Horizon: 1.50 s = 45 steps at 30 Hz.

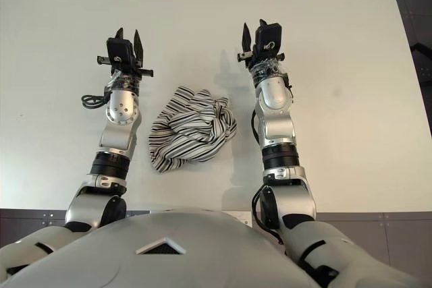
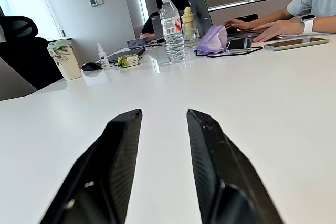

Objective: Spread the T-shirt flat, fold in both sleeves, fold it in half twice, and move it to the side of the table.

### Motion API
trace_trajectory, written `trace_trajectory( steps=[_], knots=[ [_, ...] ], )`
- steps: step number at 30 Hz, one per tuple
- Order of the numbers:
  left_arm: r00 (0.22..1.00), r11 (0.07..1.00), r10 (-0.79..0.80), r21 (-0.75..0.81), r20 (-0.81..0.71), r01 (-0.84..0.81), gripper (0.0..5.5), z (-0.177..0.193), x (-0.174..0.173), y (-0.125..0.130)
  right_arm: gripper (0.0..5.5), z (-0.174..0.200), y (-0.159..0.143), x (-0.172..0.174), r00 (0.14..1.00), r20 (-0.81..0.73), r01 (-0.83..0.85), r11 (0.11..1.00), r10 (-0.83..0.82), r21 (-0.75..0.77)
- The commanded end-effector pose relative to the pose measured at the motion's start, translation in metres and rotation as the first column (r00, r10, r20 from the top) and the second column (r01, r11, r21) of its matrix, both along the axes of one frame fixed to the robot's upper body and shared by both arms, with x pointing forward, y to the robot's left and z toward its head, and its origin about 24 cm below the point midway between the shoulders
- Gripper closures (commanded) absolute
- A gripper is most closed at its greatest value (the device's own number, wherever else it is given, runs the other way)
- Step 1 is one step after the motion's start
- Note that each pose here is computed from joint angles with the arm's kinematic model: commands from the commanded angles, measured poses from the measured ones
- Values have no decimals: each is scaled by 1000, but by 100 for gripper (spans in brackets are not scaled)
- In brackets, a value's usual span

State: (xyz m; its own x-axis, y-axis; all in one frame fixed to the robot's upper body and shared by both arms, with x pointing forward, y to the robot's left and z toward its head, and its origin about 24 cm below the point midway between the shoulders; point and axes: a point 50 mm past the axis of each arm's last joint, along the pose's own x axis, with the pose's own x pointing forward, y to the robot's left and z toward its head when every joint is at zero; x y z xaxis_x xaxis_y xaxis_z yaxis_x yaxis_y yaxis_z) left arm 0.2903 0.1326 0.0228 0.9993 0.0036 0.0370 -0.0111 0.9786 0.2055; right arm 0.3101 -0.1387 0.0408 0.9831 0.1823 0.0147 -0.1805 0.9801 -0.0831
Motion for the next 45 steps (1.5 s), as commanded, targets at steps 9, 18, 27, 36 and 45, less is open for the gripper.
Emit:
trace_trajectory(
  steps=[9,18,27,36,45],
  knots=[
    [991,992,-121,29,-48,122,392,-2,-3,-8,369,0,-2,-4,999,-1,-45,998,45,-35],
    [636,520,-741,416,-214,746,392,37,-43,-22,369,45,-39,-50,675,-215,-734,613,705,-294],
    [277,144,-839,301,-467,943,392,25,-96,-16,369,16,-23,-89,387,-448,-916,279,806,-289],
    [407,-7,-478,467,-778,884,392,-28,-72,72,369,-20,-48,-101,336,-640,-914,73,691,-400],
    [737,63,-352,771,-577,633,392,-24,-20,81,369,7,-48,-75,477,-522,-862,262,707,-433]
  ],
)
